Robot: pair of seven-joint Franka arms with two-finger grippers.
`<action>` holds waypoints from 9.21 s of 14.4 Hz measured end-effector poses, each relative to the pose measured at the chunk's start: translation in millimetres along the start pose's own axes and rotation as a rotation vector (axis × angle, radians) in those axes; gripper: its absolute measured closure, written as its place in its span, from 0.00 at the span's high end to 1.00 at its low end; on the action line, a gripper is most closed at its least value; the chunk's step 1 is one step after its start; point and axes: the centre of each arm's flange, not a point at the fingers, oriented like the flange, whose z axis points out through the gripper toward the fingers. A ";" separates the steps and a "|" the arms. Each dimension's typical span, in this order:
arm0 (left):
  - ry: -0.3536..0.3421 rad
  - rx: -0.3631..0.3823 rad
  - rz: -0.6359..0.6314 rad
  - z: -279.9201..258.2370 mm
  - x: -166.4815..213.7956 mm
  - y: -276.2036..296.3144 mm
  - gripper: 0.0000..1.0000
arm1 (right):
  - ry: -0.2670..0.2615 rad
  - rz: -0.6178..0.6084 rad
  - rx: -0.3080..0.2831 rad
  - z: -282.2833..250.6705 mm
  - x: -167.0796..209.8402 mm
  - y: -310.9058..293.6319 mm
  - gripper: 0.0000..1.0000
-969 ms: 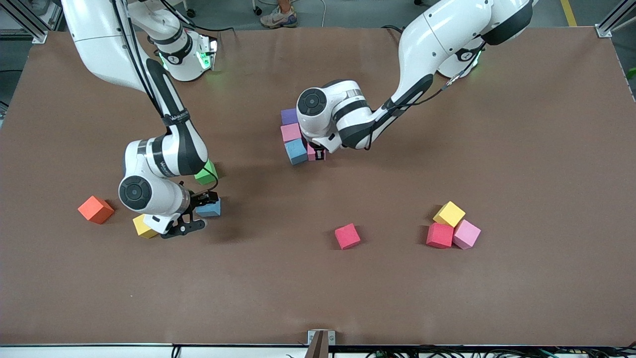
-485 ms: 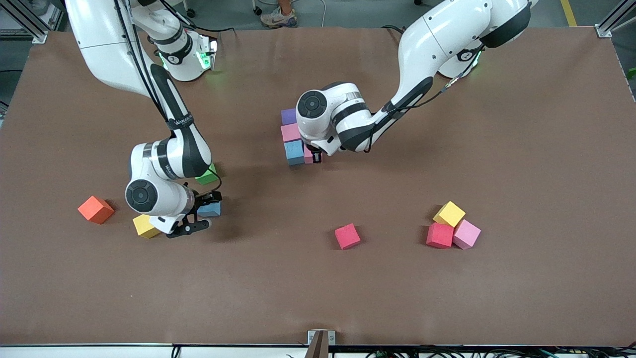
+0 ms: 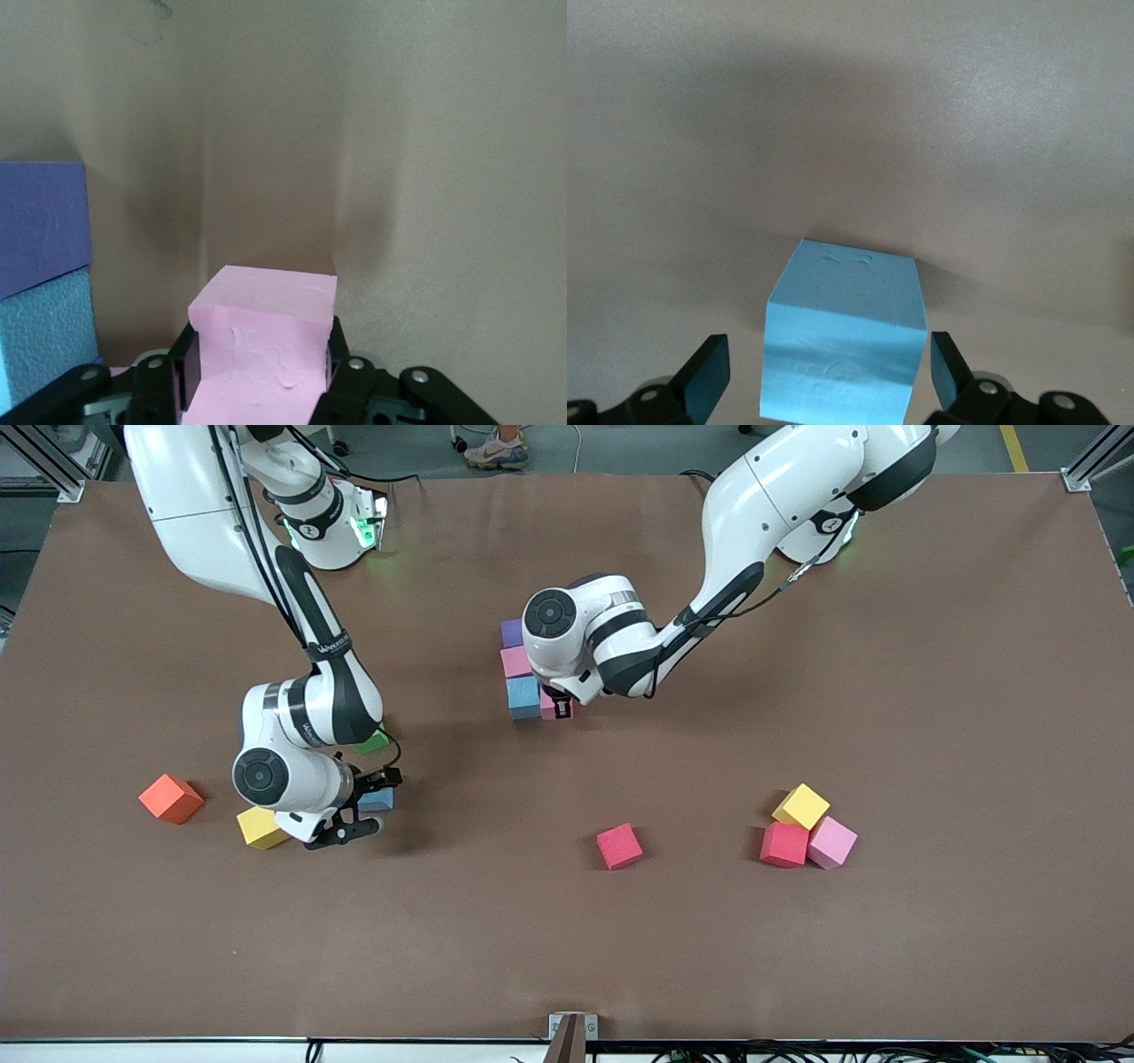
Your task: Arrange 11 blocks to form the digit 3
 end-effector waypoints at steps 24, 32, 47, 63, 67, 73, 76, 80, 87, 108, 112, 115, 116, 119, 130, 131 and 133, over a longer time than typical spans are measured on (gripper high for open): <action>0.067 0.012 -0.044 -0.3 -5.9 -9.4 1.00 | 0.023 -0.003 -0.002 -6.7 5.3 -0.9 0.58; 0.137 -0.051 0.077 -90.7 12.1 13.8 1.00 | 0.151 -0.038 -0.004 -68.6 33.3 -63.9 0.58; 0.091 0.054 0.994 -144.0 421.3 250.9 1.00 | 0.022 0.035 0.088 -20.4 8.8 -245.8 0.58; 0.055 -0.157 0.795 -44.6 439.6 313.2 1.00 | -0.003 0.073 0.059 17.6 -4.4 -272.6 0.58; 0.059 -0.158 0.787 -31.5 449.4 317.9 1.00 | -0.005 0.067 0.056 22.5 -7.6 -276.4 0.58; 0.072 -0.157 0.756 -28.3 459.3 321.8 0.41 | 0.005 0.056 0.054 23.7 -12.1 -284.3 0.58; 0.117 -0.136 0.730 -62.6 472.3 328.0 0.19 | 0.007 0.056 0.054 24.0 -12.7 -284.1 0.58; 0.161 -0.083 0.534 -136.8 453.2 310.3 0.18 | 0.009 0.056 0.055 24.3 -13.8 -284.0 0.58; 0.113 -0.037 0.087 -120.6 282.6 232.3 0.15 | 0.006 0.054 0.056 25.9 -18.1 -285.1 0.58; 0.065 -0.065 0.137 -18.9 73.7 -22.6 0.15 | 0.013 0.048 0.065 30.0 -32.0 -288.5 0.58; 0.080 -0.066 0.159 -4.8 78.4 -27.6 0.15 | 0.006 0.044 0.066 31.3 -36.3 -290.4 0.58; 0.075 -0.065 0.162 -0.1 79.0 -26.2 0.15 | 0.003 0.042 0.066 31.8 -37.9 -291.2 0.58; 0.073 -0.065 0.162 -0.1 78.8 -26.2 0.15 | 0.003 0.042 0.066 31.9 -38.3 -291.4 0.58; 0.073 -0.069 0.159 2.6 79.6 -24.1 0.15 | 0.005 0.042 0.067 32.3 -39.4 -291.5 0.58; 0.075 -0.099 0.153 9.1 66.9 -20.0 0.15 | 0.008 0.042 0.068 32.6 -40.6 -291.5 0.58; 0.078 -0.100 0.152 11.1 66.9 -18.7 0.15 | 0.008 0.042 0.068 32.6 -40.6 -291.5 0.58; 0.082 -0.100 0.148 14.2 66.9 -16.3 0.15 | 0.008 0.042 0.068 32.7 -40.7 -291.5 0.58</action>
